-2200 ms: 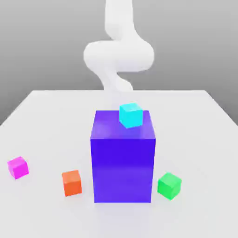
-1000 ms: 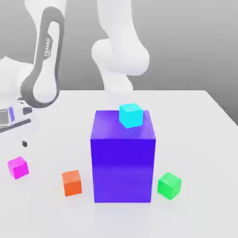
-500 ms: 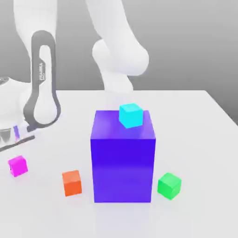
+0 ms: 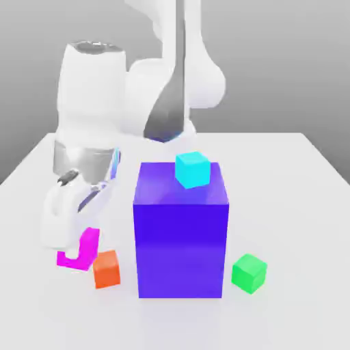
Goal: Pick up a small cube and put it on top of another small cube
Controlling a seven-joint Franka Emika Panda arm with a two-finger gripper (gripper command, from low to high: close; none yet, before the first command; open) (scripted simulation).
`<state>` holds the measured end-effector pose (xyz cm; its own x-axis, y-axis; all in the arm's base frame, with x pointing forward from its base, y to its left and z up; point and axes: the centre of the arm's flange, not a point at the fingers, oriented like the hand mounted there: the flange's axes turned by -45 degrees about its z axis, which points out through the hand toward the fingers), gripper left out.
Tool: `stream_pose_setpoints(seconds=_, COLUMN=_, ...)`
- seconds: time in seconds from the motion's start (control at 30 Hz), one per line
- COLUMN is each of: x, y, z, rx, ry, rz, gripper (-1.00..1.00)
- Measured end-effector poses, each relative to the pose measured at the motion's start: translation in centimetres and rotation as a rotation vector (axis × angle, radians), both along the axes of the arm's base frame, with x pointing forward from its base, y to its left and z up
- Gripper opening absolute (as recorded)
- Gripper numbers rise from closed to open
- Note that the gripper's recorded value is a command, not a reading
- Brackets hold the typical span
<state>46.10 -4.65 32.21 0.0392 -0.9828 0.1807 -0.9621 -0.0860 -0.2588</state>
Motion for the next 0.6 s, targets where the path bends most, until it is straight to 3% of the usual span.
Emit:
stream_pose_setpoints(seconds=0.13, x=-0.4, y=10.0, z=1.4, rx=-0.034, ry=-0.028, rz=0.162, gripper=-1.00)
stream_pose_setpoints(seconds=0.23, x=-3.6, y=16.7, z=-0.7, rx=-0.001, ry=0.015, rz=0.179, gripper=-1.00)
stream_pose_setpoints(seconds=0.6, x=-9.9, y=19.1, z=-6.1, rx=0.198, ry=0.185, rz=-0.305, gripper=-1.00)
